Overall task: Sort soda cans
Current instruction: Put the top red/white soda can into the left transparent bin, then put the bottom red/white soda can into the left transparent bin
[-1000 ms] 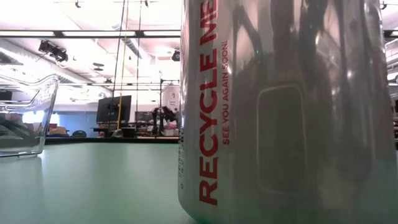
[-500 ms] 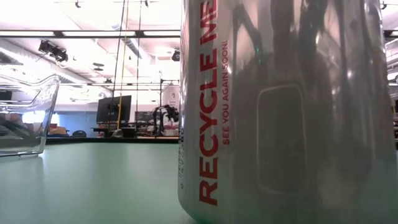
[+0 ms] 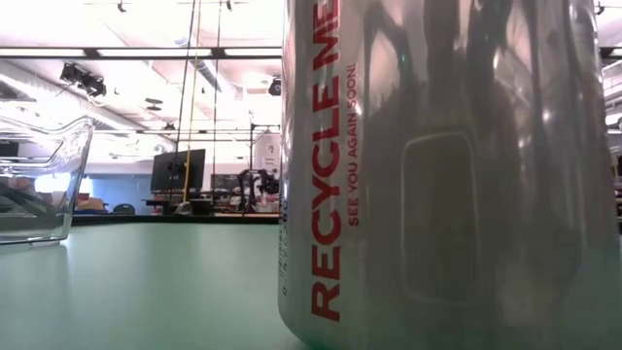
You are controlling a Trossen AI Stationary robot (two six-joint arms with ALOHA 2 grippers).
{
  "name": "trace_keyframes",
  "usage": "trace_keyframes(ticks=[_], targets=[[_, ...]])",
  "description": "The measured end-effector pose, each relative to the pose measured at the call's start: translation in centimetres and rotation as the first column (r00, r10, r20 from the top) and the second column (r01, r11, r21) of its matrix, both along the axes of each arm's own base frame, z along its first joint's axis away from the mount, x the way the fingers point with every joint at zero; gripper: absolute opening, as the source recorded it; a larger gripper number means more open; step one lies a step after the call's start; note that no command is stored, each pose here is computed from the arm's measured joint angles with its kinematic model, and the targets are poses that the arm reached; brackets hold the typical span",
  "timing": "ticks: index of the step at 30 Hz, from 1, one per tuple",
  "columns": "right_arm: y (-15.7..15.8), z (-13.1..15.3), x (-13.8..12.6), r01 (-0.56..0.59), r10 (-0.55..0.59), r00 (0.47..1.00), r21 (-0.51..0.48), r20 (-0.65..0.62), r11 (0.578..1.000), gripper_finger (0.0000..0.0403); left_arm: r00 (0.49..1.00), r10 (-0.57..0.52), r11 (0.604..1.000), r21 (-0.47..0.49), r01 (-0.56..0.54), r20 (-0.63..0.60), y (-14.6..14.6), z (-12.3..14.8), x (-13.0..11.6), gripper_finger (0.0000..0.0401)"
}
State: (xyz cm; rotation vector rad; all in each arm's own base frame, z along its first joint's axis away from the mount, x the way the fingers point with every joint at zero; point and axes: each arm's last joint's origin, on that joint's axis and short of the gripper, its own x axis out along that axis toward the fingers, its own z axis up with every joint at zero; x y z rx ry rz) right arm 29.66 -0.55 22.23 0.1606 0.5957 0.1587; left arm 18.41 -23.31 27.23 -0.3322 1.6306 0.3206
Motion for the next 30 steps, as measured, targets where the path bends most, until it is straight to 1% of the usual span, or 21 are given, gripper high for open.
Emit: trace_keyframes(ticks=[2,6,8,11,13,17,21,25,30], targets=[[0.0,0.0,0.0,0.0,0.0,1.0,0.0,0.0,1.0,0.0234,1.0,-0.017,1.0,0.025,0.016,0.018,0.2,1.0,0.0,0.0364],[0.0,0.0,0.0,-0.001,0.001,1.0,-0.002,0.001,1.0,0.0244,0.993,-0.047,0.995,0.095,0.036,0.109,0.5,3.1,0.1,0.0364],[0.0,0.0,0.0,-0.003,0.003,1.0,-0.004,0.001,1.0,0.0248,0.987,-0.053,0.993,0.112,0.036,0.154,0.6,4.0,0.3,0.0364],[0.0,0.0,0.0,-0.004,0.004,1.0,-0.006,0.001,1.0,0.0255,0.968,-0.059,0.989,0.143,0.024,0.242,0.6,5.0,0.6,0.0364],[0.0,0.0,0.0,-0.004,0.005,1.0,-0.006,0.001,1.0,0.0259,0.943,-0.081,0.982,0.19,0.019,0.324,0.6,5.3,0.7,0.0364],[0.3,0.1,0.0,-0.018,0.018,1.0,-0.011,0.005,1.0,0.0266,0.858,-0.227,0.939,0.336,0.068,0.461,0.4,5.3,1.2,0.0364],[0.8,0.5,0.0,-0.051,0.051,0.999,-0.02,0.01,0.998,0.0266,0.784,-0.339,0.895,0.435,0.098,0.52,0.2,4.9,1.9,0.0364],[1.5,1.8,0.4,-0.074,0.074,0.997,-0.022,0.025,0.997,0.0258,0.73,-0.404,0.87,0.477,0.122,0.551,0.0,4.0,2.9,0.0364],[2.1,3.0,0.8,-0.095,0.096,0.994,-0.026,0.054,0.995,0.0248,0.697,-0.456,0.855,0.49,0.171,0.553,-0.1,2.2,4.1,0.0364]])
